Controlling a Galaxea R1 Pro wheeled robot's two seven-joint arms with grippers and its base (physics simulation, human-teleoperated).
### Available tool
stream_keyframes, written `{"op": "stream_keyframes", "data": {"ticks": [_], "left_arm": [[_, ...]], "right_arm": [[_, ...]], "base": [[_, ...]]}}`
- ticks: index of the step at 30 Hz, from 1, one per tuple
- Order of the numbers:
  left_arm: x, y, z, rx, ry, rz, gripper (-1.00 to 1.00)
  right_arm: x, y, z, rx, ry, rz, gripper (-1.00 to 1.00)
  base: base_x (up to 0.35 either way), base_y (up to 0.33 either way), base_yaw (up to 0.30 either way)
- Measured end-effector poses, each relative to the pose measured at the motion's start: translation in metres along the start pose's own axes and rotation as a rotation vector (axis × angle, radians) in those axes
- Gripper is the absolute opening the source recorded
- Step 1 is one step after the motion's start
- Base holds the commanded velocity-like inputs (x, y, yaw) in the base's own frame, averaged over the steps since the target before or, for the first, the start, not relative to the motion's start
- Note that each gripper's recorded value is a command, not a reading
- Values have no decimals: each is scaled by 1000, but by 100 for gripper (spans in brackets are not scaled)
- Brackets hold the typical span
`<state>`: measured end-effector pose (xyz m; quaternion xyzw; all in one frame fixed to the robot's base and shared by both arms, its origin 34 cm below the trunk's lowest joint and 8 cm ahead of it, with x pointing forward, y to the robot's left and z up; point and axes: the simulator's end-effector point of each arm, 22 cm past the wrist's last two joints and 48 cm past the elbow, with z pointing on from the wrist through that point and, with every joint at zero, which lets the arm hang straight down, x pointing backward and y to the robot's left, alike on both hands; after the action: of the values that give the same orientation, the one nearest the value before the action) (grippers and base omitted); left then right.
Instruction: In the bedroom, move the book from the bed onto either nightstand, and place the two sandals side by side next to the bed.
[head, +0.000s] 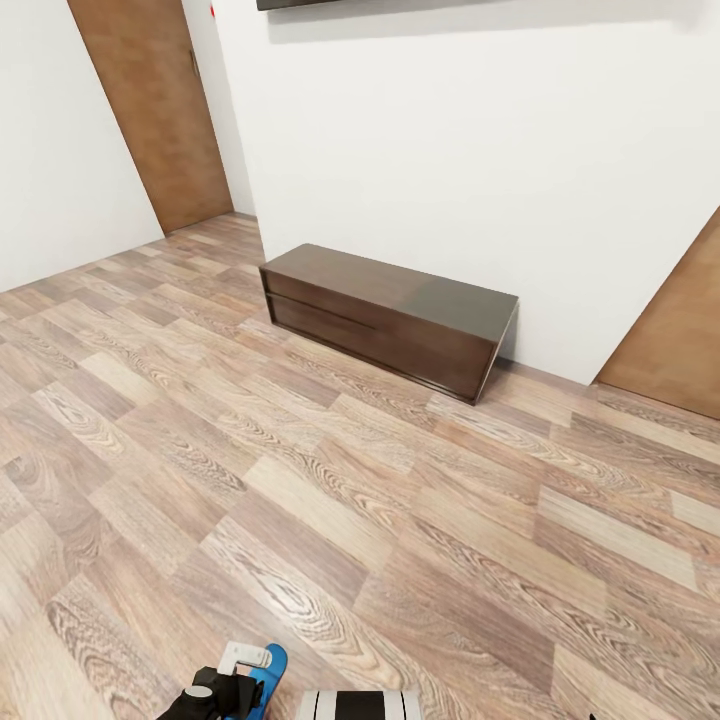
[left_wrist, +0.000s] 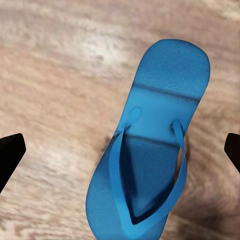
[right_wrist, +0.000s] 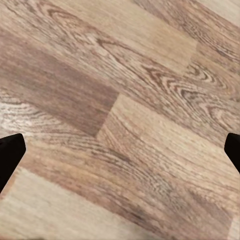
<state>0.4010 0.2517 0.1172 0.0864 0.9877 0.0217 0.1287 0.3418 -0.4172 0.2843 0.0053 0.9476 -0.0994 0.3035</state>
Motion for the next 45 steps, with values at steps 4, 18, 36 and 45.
{"op": "stream_keyframes", "data": {"ticks": [4, 18, 36, 45], "left_arm": [[0, 0, 0, 0, 0, 0, 100], [0, -4, 0, 7, -1, 22, 100], [6, -8, 3, 21, 12, 43, 100], [14, -10, 6, 25, 28, 42, 100]], "right_arm": [[0, 0, 0, 0, 0, 0, 100], [0, 0, 0, 0, 0, 0, 100], [4, 1, 1, -1, 12, -2, 100], [10, 1, 3, -2, 28, -5, 100]], "base": [[0, 0, 0], [0, 0, 0], [0, 0, 0], [0, 0, 0]]}}
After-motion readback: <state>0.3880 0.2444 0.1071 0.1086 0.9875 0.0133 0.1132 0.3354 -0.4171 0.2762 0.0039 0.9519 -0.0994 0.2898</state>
